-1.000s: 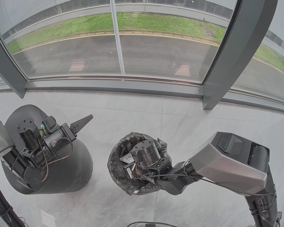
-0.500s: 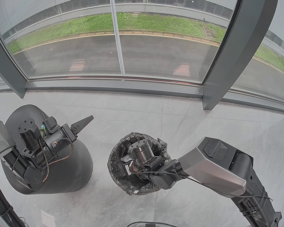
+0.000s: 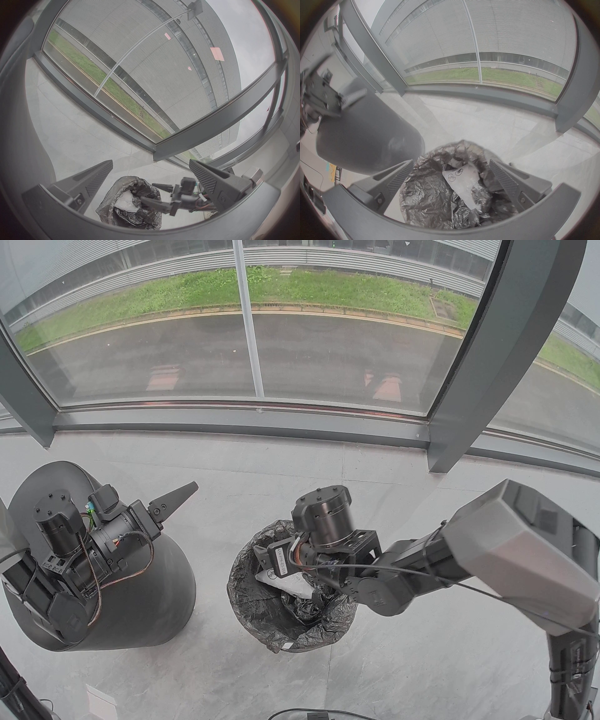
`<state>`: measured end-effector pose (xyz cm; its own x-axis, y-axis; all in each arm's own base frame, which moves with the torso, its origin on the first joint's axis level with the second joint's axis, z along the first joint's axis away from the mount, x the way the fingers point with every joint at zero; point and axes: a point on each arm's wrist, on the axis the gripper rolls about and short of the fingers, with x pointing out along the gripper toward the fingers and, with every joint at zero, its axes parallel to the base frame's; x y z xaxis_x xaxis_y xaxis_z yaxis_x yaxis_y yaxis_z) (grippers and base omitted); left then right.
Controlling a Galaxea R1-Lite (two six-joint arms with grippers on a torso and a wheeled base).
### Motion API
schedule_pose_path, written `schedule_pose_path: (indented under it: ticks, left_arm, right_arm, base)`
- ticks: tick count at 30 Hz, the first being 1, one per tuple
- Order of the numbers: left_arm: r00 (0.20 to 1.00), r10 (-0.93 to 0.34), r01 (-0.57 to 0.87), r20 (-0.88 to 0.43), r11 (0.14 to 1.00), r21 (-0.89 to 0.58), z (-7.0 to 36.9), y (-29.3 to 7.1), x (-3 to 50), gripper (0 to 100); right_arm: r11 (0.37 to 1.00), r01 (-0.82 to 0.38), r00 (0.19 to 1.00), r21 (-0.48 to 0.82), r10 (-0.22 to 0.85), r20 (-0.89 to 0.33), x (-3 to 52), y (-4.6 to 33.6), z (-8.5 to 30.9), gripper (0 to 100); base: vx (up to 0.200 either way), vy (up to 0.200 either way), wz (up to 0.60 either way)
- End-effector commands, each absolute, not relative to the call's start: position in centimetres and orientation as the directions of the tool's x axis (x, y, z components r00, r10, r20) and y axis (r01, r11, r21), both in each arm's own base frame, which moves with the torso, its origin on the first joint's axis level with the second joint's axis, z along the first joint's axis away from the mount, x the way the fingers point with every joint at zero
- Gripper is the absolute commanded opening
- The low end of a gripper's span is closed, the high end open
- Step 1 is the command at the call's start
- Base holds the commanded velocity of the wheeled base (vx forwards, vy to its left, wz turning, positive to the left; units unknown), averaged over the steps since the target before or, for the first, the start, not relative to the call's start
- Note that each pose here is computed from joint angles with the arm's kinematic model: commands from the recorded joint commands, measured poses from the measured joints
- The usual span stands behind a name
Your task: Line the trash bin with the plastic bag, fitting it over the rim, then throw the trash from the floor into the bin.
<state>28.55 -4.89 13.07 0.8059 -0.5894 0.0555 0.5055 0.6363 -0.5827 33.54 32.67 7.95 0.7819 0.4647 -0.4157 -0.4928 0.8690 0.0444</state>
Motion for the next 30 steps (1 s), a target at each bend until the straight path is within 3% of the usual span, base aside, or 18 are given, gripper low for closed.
schedule_pose_path:
  ticks: [1, 8, 10, 13, 16, 21, 25, 30]
  left_arm:
    - [0.781, -0.613, 0.564, 0.118, 0.613, -0.553, 15.3, -5.4, 26.5, 100]
    - [0.719, -0.665, 0.658, 0.202, 0.559, -0.505, 18.1, -6.6, 22.8, 100]
    - [0.671, -0.691, 0.720, 0.269, 0.521, -0.458, 20.3, -6.9, 20.2, 100]
    - [0.654, -0.697, 0.741, 0.294, 0.512, -0.435, 21.6, -6.7, 18.7, 100]
    - [0.681, -0.680, 0.726, 0.272, 0.574, -0.379, 23.4, -5.5, 16.0, 100]
    - [0.843, -0.518, 0.536, 0.144, 0.787, -0.306, 24.1, -2.4, 13.7, 100]
    - [0.933, -0.350, 0.359, 0.080, 0.907, -0.221, 24.3, -1.3, 11.2, 100]
    - [0.971, -0.235, 0.240, 0.051, 0.964, -0.113, 23.9, -0.9, 8.0, 100]
  right_arm:
    - [0.875, -0.479, 0.820, 0.070, 0.474, -0.319, 29.5, 29.1, 15.4, 100]
    - [0.881, -0.464, 0.836, 0.093, 0.470, -0.284, 25.9, 24.9, 18.9, 100]
    - [0.902, -0.420, 0.866, 0.102, 0.431, -0.252, 24.6, 21.3, 20.7, 100]
    - [0.921, -0.378, 0.890, 0.097, 0.391, -0.237, 24.1, 19.3, 21.3, 100]
    - [0.968, -0.236, 0.952, 0.089, 0.249, -0.179, 23.6, 14.4, 23.1, 100]
    - [0.996, -0.076, 0.994, 0.055, 0.080, -0.081, 21.7, 7.9, 25.8, 100]
    - [0.999, 0.008, 1.000, 0.038, -0.008, -0.010, 18.7, 4.9, 26.9, 100]
    - [0.999, 0.039, 0.999, -0.021, -0.039, 0.035, 13.8, 3.1, 26.8, 100]
  base:
    - [0.000, 0.000, 0.00]
    - [0.000, 0.000, 0.00]
    - [0.000, 0.000, 0.00]
    - [0.000, 0.000, 0.00]
    - [0.000, 0.000, 0.00]
    - [0.000, 0.000, 0.00]
    - [0.000, 0.000, 0.00]
    - [0.000, 0.000, 0.00]
